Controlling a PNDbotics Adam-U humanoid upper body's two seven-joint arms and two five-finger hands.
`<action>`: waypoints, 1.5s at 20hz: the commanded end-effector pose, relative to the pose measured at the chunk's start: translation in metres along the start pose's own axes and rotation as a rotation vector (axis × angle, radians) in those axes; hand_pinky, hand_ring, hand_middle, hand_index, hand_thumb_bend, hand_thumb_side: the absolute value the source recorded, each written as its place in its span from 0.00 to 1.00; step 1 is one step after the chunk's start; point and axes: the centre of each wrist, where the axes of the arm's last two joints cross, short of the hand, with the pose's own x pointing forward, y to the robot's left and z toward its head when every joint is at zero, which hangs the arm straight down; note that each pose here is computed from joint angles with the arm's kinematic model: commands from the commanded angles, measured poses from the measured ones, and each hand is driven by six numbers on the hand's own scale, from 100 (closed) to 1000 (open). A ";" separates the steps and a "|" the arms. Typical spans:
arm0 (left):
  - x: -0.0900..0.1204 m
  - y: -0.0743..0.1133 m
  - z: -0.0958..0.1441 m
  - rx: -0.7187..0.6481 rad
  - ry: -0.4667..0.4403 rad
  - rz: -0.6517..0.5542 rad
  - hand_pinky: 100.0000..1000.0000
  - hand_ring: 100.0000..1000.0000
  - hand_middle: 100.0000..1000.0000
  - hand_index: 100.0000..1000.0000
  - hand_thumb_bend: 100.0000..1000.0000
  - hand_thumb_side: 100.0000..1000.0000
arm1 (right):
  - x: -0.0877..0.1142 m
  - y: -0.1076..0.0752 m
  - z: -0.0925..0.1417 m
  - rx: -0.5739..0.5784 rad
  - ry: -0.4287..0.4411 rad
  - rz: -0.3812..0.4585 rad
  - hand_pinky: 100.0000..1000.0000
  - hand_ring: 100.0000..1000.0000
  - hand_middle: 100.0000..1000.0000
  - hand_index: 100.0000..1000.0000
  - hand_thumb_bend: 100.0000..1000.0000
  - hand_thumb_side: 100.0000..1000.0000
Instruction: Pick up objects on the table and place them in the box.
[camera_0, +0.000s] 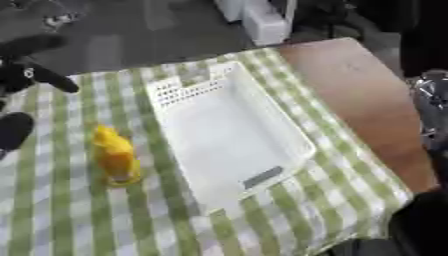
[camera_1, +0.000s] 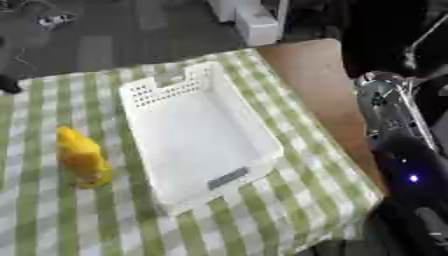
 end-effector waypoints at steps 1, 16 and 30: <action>0.007 0.008 -0.001 -0.015 -0.010 -0.039 0.75 0.68 0.93 1.00 0.09 0.67 | 0.005 0.000 -0.007 0.032 -0.008 0.013 0.10 0.43 0.50 0.70 0.26 0.69; 0.007 0.009 -0.001 -0.007 -0.010 -0.036 0.75 0.69 0.93 1.00 0.10 0.67 | 0.006 0.000 -0.006 0.027 -0.007 0.016 0.09 0.43 0.50 0.70 0.26 0.69; -0.013 0.057 -0.004 -0.185 -0.044 -0.216 0.77 0.71 0.91 0.95 0.20 0.61 | 0.006 0.000 -0.006 0.017 0.009 0.010 0.09 0.43 0.50 0.70 0.26 0.69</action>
